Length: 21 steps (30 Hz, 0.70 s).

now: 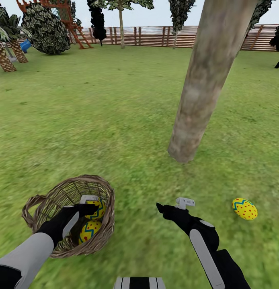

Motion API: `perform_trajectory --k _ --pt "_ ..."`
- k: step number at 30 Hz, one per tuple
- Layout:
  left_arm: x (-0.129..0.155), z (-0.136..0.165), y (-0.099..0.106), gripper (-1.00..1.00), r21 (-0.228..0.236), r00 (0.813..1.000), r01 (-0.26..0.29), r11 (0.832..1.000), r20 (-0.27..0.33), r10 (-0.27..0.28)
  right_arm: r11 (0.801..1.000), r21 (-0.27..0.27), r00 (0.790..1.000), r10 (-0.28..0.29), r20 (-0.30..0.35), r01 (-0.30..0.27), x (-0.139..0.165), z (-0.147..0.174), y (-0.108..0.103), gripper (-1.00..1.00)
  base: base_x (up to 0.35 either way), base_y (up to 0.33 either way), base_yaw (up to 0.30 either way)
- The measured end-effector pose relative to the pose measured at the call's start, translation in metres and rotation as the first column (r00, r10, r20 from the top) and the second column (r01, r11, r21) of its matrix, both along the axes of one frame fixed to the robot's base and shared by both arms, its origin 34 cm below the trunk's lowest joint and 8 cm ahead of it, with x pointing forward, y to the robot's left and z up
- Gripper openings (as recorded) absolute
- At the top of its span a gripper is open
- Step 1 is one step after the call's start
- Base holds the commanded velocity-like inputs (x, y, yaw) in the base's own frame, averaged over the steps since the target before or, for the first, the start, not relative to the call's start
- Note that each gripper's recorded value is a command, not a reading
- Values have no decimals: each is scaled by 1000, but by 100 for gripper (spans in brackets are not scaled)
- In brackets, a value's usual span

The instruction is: Take the three Easter eggs out of the wicker basket on the lawn in the garden, then place them on the lawn next to a single tree (choose any tree) so that all three eggs are next to the same tree and none are left in the basket.

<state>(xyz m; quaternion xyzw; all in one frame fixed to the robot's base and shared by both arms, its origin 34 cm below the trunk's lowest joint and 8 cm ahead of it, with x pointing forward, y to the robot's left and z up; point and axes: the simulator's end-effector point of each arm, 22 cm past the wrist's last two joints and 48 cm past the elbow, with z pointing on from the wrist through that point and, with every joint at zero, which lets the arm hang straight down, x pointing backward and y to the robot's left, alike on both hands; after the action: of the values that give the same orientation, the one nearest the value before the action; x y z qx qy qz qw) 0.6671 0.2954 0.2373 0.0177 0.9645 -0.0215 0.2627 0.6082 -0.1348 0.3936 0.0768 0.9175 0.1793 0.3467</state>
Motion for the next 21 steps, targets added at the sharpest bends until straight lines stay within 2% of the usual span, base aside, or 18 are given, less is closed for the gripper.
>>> perform_trajectory --k 17,21 --pt "4 18 1 -100 2 1000 0 1000 11 0 1000 3 999 0 33 0 3 18 1 100 0 0 0" --pt "-2 14 1 -100 4 1000 0 1000 -22 0 1000 4 999 0 33 0 3 18 2 100 0 0 0"
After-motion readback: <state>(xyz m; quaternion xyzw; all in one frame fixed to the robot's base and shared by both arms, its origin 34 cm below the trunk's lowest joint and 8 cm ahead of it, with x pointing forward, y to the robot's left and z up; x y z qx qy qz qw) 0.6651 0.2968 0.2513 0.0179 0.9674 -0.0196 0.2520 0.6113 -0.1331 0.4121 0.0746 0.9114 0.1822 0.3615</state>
